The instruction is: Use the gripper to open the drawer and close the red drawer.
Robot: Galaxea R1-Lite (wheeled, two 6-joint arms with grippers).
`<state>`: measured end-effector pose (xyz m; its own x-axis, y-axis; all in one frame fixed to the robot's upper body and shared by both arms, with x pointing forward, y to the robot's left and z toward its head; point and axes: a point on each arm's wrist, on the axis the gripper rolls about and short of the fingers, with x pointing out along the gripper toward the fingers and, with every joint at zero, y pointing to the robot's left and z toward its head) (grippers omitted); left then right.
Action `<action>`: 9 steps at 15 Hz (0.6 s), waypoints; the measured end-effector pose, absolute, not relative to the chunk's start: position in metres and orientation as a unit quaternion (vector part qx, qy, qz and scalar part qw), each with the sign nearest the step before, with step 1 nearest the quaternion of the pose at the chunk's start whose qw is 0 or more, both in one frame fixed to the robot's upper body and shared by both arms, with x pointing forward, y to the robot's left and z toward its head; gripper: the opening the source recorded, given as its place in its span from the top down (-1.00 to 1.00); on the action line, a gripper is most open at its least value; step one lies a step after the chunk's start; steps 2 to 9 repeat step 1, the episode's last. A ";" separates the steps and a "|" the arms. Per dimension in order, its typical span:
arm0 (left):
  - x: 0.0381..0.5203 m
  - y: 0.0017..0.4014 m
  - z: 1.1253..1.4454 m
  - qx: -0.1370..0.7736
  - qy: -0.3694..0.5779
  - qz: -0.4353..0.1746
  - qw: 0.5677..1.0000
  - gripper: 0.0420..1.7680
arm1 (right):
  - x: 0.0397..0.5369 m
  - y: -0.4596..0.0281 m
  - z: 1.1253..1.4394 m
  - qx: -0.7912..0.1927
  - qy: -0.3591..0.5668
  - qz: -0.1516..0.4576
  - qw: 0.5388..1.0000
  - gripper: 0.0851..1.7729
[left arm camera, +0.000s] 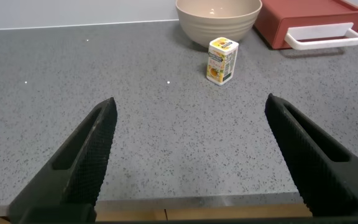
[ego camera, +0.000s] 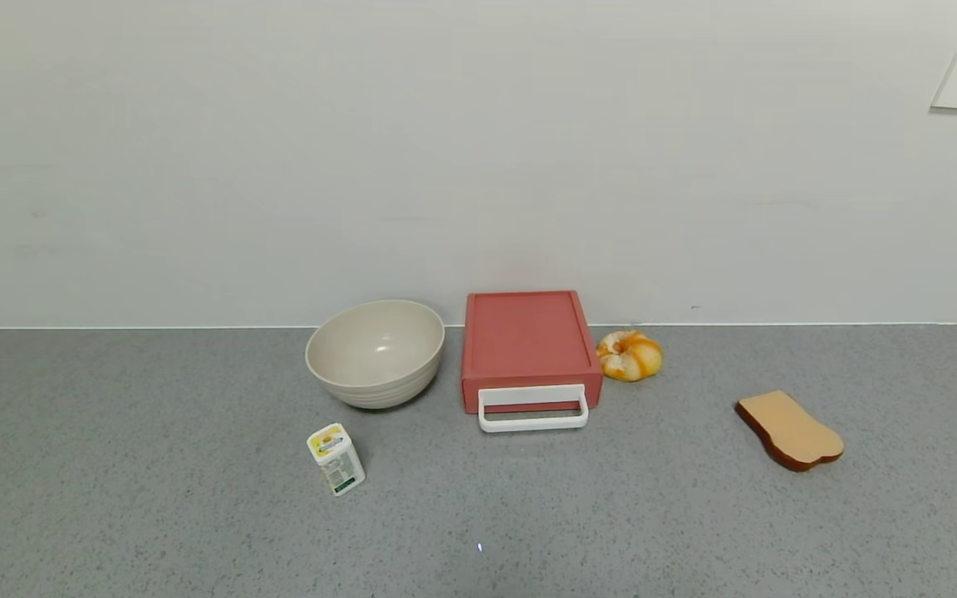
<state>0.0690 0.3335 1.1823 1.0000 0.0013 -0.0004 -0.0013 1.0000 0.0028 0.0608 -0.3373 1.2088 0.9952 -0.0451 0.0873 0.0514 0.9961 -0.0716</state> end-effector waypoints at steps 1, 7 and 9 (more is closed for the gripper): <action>0.069 0.334 1.182 0.001 0.000 0.001 1.000 -0.94 | 0.064 -0.337 1.201 -0.039 -0.032 -0.021 0.998 -0.93; 0.069 0.334 1.182 0.001 0.000 0.001 1.000 -0.94 | 0.064 -0.337 1.201 -0.039 -0.032 -0.021 0.998 -0.93; 0.069 0.334 1.182 0.001 0.000 0.001 1.000 -0.94 | 0.064 -0.337 1.201 -0.039 -0.032 -0.021 0.998 -0.93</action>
